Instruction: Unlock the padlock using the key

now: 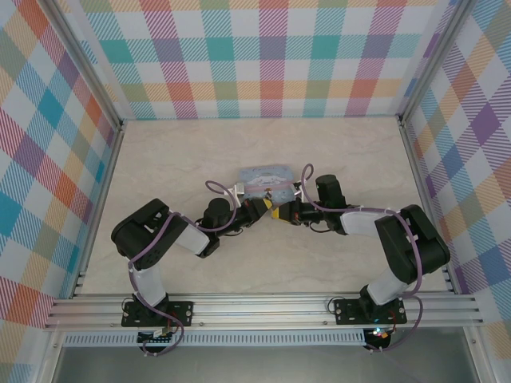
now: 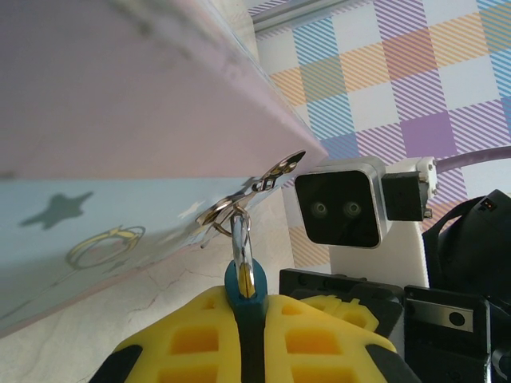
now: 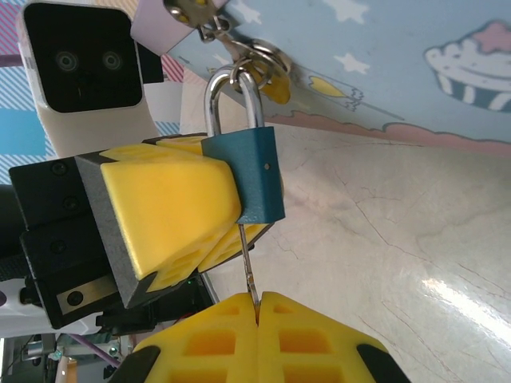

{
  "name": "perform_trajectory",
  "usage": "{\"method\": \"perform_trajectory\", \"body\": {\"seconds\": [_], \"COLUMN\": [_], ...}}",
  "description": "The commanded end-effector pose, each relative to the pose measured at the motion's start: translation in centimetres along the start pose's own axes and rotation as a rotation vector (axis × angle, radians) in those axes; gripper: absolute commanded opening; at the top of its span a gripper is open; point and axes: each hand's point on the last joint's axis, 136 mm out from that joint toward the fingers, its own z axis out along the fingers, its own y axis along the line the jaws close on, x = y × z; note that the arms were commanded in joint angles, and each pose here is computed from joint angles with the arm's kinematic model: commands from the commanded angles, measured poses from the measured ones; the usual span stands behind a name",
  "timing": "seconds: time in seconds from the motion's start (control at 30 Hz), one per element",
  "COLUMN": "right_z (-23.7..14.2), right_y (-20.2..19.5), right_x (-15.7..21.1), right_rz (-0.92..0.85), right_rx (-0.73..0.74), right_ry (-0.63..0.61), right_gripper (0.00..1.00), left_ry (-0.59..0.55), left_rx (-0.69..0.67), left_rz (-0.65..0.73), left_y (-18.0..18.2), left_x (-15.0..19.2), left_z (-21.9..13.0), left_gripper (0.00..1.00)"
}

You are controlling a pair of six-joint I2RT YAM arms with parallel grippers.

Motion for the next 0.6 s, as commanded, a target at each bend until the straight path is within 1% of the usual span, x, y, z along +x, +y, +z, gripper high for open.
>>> {"method": "perform_trajectory", "body": {"seconds": [0.0,0.23,0.43,0.57], "right_z": [0.1,0.1,0.2,0.1], "right_y": [-0.2,-0.3,-0.7,-0.6], "right_x": [-0.5,-0.8,-1.0,-1.6], "right_rz": [0.004,0.009,0.030,0.036], "right_rx": [0.000,0.006,0.017,0.003], "right_ry": [-0.011,-0.021,-0.028,-0.059], "right_gripper": [0.05,0.05,0.05,0.05], "left_ry": [0.017,0.019,0.023,0.028], "left_rx": [0.083,0.083,0.103,0.113], "left_rz": [0.037,0.035,0.040,0.043], "left_y": [-2.2,-2.2,-2.9,-3.2], "left_x": [0.6,0.6,0.6,0.6], "left_z": [0.0,0.0,-0.1,-0.1], "left_gripper": [0.00,0.00,0.00,0.00]}}
